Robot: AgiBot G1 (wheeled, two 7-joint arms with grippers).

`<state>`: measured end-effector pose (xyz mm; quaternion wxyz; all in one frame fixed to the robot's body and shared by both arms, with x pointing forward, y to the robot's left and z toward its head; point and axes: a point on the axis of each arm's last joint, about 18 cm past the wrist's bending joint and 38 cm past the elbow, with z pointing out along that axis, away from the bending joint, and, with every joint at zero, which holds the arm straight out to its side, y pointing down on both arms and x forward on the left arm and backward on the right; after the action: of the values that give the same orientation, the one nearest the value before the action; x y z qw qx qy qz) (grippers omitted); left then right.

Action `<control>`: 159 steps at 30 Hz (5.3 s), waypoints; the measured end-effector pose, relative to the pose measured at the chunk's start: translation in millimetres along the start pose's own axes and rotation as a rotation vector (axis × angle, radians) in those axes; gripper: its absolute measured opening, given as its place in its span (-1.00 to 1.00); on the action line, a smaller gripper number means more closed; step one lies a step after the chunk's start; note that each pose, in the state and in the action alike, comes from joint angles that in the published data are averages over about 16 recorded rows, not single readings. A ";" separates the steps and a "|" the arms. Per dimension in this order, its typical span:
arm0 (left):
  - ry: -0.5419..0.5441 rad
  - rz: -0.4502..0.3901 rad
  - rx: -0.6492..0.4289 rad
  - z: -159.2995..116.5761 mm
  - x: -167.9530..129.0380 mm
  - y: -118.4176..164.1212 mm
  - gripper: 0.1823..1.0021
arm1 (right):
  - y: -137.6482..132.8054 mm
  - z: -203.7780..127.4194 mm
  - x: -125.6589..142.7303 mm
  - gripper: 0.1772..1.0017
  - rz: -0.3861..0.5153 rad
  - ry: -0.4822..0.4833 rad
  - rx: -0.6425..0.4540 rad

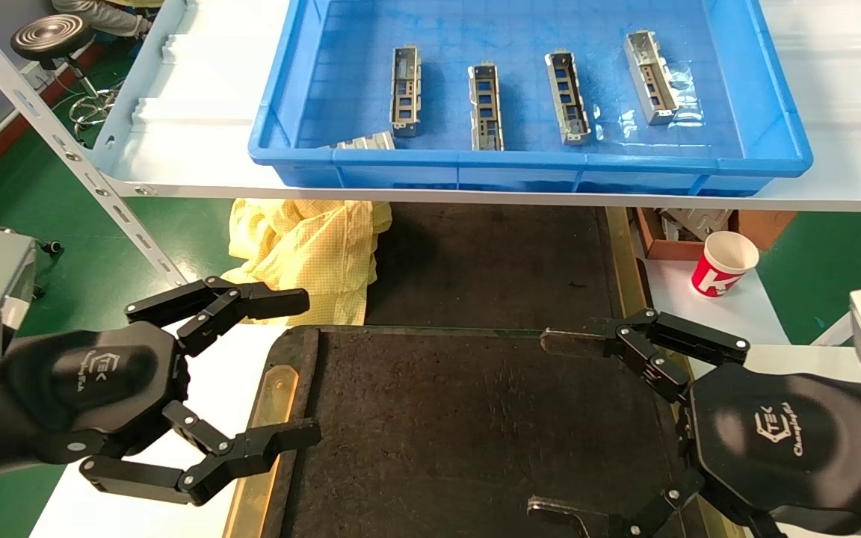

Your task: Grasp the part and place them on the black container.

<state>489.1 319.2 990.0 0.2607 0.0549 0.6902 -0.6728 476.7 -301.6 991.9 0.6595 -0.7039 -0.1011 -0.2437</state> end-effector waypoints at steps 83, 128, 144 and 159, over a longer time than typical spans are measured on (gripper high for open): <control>0.000 0.000 0.000 0.0 0.0 0.0 -0.67 | -89.6 -2.0 126.2 1.00 -0.013 0.301 0.035; 0.000 0.000 0.000 0.0 0.0 0.0 -0.98 | -82.4 8.4 277.6 1.00 0.203 0.807 -0.264; 0.000 0.000 0.000 0.0 0.0 0.0 -0.98 | -74.8 9.7 283.1 0.95 0.207 0.840 -0.276; 0.000 0.000 0.000 0.0 0.0 0.0 -0.96 | -69.1 7.4 285.0 0.54 0.200 0.857 -0.293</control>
<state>489.1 319.2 990.0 0.2607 0.0549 0.6902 -0.6728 691.5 -337.8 1188.3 0.5555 -0.6318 0.2846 -0.4596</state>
